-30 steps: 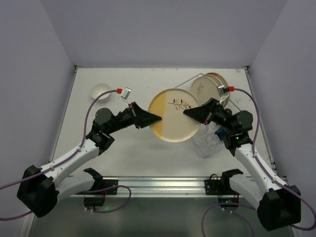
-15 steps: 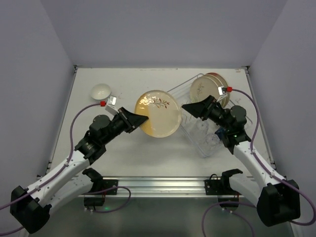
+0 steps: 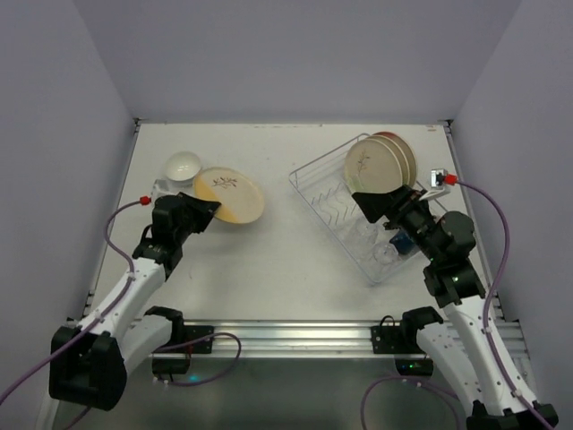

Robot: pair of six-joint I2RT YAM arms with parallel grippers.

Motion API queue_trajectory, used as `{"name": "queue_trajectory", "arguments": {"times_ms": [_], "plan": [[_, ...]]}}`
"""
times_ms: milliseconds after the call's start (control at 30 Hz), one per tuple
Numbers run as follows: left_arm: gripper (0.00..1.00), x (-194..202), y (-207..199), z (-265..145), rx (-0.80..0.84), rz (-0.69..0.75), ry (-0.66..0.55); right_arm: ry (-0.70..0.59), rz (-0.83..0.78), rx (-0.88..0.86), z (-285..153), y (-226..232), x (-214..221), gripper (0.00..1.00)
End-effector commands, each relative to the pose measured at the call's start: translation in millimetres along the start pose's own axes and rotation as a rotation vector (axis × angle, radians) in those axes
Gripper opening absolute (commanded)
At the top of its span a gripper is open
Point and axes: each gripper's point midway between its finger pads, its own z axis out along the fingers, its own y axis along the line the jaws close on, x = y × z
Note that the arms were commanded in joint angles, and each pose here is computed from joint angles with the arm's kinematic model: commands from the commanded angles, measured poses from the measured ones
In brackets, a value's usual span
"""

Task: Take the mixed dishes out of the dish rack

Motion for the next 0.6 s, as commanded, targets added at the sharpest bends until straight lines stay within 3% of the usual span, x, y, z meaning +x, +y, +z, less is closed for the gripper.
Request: {"name": "queue_trajectory", "arguments": {"times_ms": [0, 300, 567], "plan": [[0.00, -6.3, -41.6, 14.8, 0.204, 0.003, 0.019, -0.058, -0.053, 0.074, -20.6, -2.8, -11.9, 0.99], [0.00, -0.2, -13.0, 57.7, 0.161, 0.029, 0.049, -0.057, -0.193, 0.019, -57.4, 14.4, -6.3, 0.99], [0.02, 9.5, 10.4, 99.1, 0.077, 0.026, 0.096, -0.045, -0.247, 0.029, -63.5, 14.9, -6.2, 0.99]]}}
